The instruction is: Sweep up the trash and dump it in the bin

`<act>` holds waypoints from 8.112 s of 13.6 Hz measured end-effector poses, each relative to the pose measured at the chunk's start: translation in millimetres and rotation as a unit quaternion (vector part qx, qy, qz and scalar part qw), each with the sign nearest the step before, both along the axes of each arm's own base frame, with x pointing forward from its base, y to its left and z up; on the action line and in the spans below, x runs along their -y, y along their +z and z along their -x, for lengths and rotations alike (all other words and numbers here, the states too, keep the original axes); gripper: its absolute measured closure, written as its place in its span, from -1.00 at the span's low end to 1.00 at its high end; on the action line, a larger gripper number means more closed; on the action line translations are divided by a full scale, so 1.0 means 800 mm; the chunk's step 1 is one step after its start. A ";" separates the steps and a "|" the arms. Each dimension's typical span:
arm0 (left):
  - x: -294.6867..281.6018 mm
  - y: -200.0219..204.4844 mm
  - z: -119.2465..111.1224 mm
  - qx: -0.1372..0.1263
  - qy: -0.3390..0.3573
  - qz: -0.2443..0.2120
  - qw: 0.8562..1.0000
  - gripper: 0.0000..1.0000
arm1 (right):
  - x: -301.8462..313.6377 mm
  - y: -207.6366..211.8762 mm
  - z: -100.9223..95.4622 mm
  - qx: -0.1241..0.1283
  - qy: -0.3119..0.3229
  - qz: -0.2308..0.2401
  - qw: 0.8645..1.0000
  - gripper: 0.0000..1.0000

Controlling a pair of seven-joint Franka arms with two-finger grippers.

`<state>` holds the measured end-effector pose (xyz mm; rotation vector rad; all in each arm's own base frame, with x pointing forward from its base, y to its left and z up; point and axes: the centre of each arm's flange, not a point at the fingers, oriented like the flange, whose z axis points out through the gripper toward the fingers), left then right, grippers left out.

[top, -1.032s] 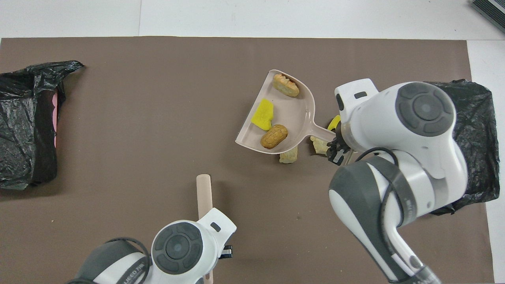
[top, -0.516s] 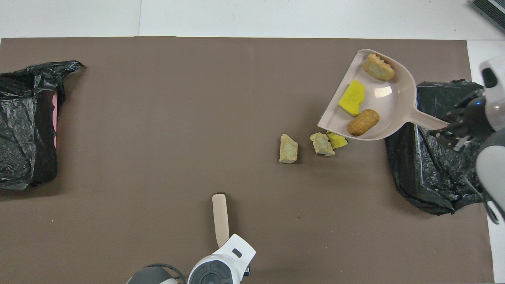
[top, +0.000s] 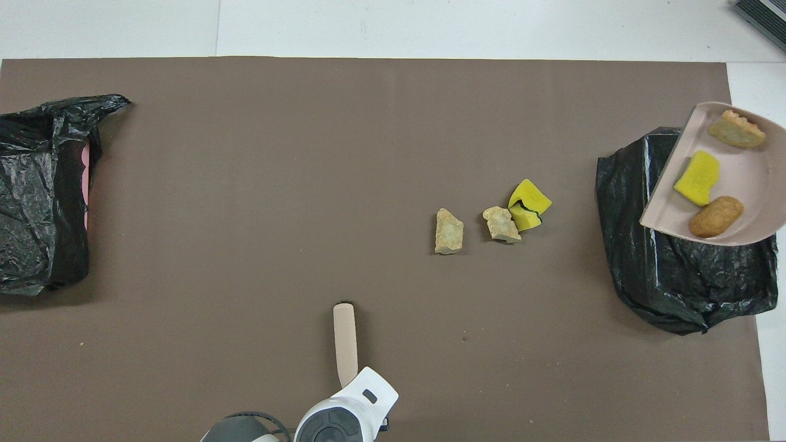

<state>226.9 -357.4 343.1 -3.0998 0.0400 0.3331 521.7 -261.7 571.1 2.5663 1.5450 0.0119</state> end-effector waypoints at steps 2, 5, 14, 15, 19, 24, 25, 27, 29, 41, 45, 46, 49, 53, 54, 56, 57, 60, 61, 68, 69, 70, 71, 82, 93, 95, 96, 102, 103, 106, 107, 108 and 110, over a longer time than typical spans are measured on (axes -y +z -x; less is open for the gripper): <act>-0.001 -0.001 -0.001 -0.003 -0.017 0.004 1.000 0.46 | 0.017 -0.001 0.002 -0.020 0.041 0.045 0.998 0.34; -0.002 -0.002 -0.002 -0.004 -0.022 0.006 1.000 0.18 | 0.017 -0.004 -0.005 -0.035 0.099 0.116 0.988 0.34; -0.009 0.078 -0.079 0.053 -0.064 0.062 0.995 -1.00 | -0.077 -0.024 -0.020 -0.115 0.240 0.272 0.925 0.34; -0.025 0.096 -0.104 0.072 -0.071 0.061 0.993 -1.00 | -0.085 -0.022 -0.023 -0.118 0.249 0.285 0.918 0.34; -0.124 0.149 -0.224 0.127 -0.087 0.035 0.987 -1.00 | -0.157 -0.011 -0.039 -0.144 0.284 0.365 0.875 0.34; -0.229 0.211 -0.362 0.142 -0.105 0.039 0.984 -1.00 | -0.206 0.025 -0.026 -0.176 0.263 0.381 0.869 0.34; -0.250 0.229 -0.376 0.143 -0.112 0.041 0.982 -1.00 | -0.225 0.039 -0.021 -0.185 0.256 0.382 0.868 0.34; -0.286 0.272 -0.390 0.155 -0.117 0.042 0.980 -1.00 | -0.270 0.061 -0.010 -0.192 0.228 0.387 0.873 0.34; -0.317 0.319 -0.397 0.171 -0.116 0.041 0.977 -1.00 | -0.316 0.069 -0.002 -0.176 0.193 0.388 0.884 0.34; -0.382 0.396 -0.388 0.157 -0.127 0.038 0.979 -1.00 | -0.467 0.018 -0.009 0.009 -0.135 0.128 0.982 0.34; -0.380 0.398 -0.385 0.140 -0.128 0.039 0.981 -1.00 | -0.584 -0.027 -0.030 0.050 -0.248 0.087 0.963 0.34; -0.380 0.399 -0.386 0.141 -0.128 0.039 0.981 -1.00 | -0.612 -0.040 -0.040 0.056 -0.276 0.079 0.956 0.34; -0.375 0.396 -0.388 0.133 -0.132 0.039 0.982 -1.00 | -0.670 -0.077 -0.065 0.044 -0.375 0.022 0.926 0.34; -0.361 0.396 -0.389 0.131 -0.141 0.040 0.981 -1.00 | -0.715 -0.106 -0.082 0.039 -0.462 -0.020 0.886 0.34; -0.359 0.397 -0.388 0.132 -0.142 0.040 0.980 -1.00 | -0.729 -0.112 -0.087 0.037 -0.484 -0.033 0.874 0.34; -0.358 0.400 -0.386 0.133 -0.142 0.040 0.980 -1.00 | -0.761 -0.131 -0.096 0.031 -0.512 -0.063 0.856 0.34; -0.359 0.400 -0.386 0.133 -0.141 0.040 0.980 -1.00 | -0.779 -0.148 -0.098 0.031 -0.525 -0.073 0.848 0.34; -0.360 0.400 -0.387 0.133 -0.140 0.040 0.980 -1.00 | -0.821 -0.209 -0.104 0.031 -0.548 -0.098 0.830 0.34; -0.360 0.400 -0.386 0.133 -0.140 0.040 0.980 -1.00 | -0.826 -0.220 -0.108 0.032 -0.548 -0.107 0.829 0.34; -0.362 0.397 -0.389 0.132 -0.139 0.039 0.981 -1.00 | -0.879 -0.232 -0.088 0.023 -0.533 -0.143 0.833 0.34; -0.364 0.392 -0.394 0.131 -0.137 0.039 0.981 -1.00 | -0.879 -0.237 -0.088 0.020 -0.535 -0.141 0.833 0.34; -0.366 0.386 -0.403 0.130 -0.134 0.038 0.982 -1.00 | -0.879 -0.245 -0.089 0.017 -0.536 -0.138 0.833 0.34; -0.366 0.381 -0.413 0.130 -0.133 0.038 0.982 -1.00 | -0.879 -0.252 -0.089 0.013 -0.538 -0.135 0.832 0.34; -0.327 0.336 -0.478 0.131 -0.154 0.048 0.978 -1.00 | -0.868 -0.143 -0.038 -0.031 -0.500 -0.083 0.861 -1.00; -0.117 0.189 -0.506 0.157 -0.115 0.014 0.981 -1.00 | -0.872 -0.187 0.258 -0.109 -0.516 -0.059 0.848 -1.00; -0.085 0.158 -0.494 0.157 -0.112 0.024 0.981 -1.00 | -0.882 -0.235 0.310 -0.098 -0.523 -0.060 0.845 -1.00; -0.070 0.144 -0.486 0.158 -0.107 0.027 0.981 -1.00 | -0.884 -0.255 0.331 -0.094 -0.524 -0.059 0.845 -1.00; -0.007 0.067 -0.450 0.161 -0.082 0.049 0.982 -1.00 | -0.876 -0.307 0.357 -0.089 -0.527 -0.065 0.843 -1.00; -0.003 0.058 -0.446 0.160 -0.074 0.052 0.983 -1.00 | -0.876 -0.308 0.356 -0.090 -0.529 -0.065 0.841 -0.99; 0.001 0.039 -0.442 0.159 -0.051 0.058 0.984 -1.00 | -0.878 -0.307 0.353 -0.091 -0.533 -0.075 0.838 -0.41; 0.001 0.036 -0.443 0.158 -0.049 0.059 0.984 -0.86 | -0.879 -0.306 0.352 -0.091 -0.534 -0.080 0.837 -0.18; 0.002 0.034 -0.443 0.158 -0.048 0.060 0.984 -0.86 | -0.881 -0.304 0.352 -0.090 -0.538 -0.082 0.834 0.07; 0.003 0.032 -0.441 0.156 -0.048 0.060 0.985 -0.51 | -0.885 -0.301 0.352 -0.090 -0.545 -0.085 0.830 0.45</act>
